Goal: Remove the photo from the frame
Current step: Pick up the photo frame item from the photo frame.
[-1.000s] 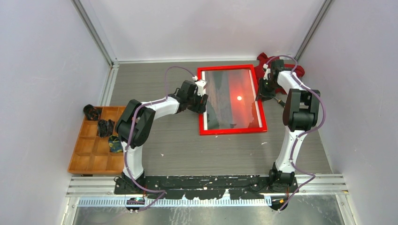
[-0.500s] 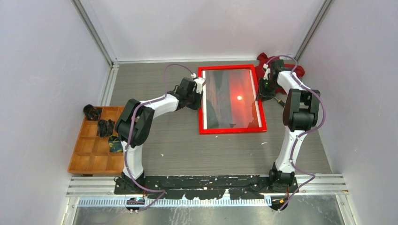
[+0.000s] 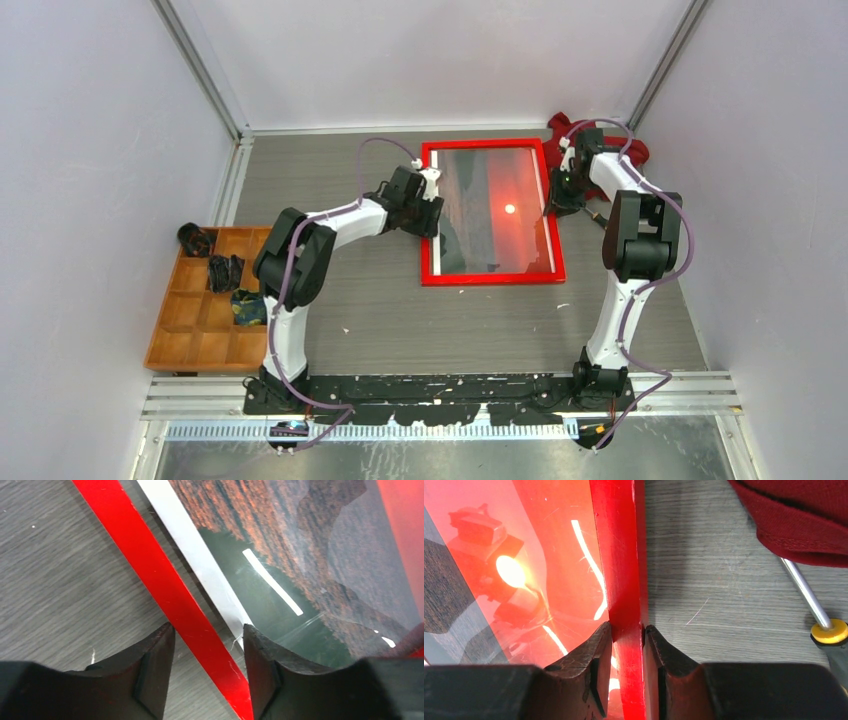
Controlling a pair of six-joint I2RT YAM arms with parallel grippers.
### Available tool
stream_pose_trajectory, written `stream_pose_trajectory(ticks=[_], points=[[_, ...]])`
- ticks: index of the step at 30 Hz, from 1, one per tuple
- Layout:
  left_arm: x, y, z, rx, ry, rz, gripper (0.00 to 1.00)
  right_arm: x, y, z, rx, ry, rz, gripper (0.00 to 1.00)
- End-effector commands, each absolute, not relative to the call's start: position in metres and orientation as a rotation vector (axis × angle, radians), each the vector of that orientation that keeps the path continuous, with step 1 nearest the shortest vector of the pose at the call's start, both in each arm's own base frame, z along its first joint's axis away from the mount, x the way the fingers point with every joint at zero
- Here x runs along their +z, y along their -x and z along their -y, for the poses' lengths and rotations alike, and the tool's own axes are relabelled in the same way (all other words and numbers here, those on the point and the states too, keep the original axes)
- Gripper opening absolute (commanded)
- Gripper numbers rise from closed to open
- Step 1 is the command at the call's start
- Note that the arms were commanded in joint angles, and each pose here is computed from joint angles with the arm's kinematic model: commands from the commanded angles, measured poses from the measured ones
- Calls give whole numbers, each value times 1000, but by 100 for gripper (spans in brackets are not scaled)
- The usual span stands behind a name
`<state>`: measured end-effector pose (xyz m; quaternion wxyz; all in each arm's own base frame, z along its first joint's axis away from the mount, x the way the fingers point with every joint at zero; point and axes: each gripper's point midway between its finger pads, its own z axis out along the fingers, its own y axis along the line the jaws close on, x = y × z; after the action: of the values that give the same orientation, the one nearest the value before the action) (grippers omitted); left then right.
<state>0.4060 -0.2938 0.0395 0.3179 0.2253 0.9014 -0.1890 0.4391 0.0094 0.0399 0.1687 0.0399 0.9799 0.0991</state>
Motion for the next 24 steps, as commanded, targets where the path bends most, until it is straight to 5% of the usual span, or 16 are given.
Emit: stream_pose_trajectory(ticks=[1,10,24], points=[[37,-413,292,-449,-548,-2397,50,70,-450,-16,301,-112,-2694,10],[35,-412,290,-440,-535,-2419,16,69,-451,-19,302,-109,-2692,9],[106,-410,308,-590,-559,-2291,10,111,-456,-27,253,-105,-2580,6]])
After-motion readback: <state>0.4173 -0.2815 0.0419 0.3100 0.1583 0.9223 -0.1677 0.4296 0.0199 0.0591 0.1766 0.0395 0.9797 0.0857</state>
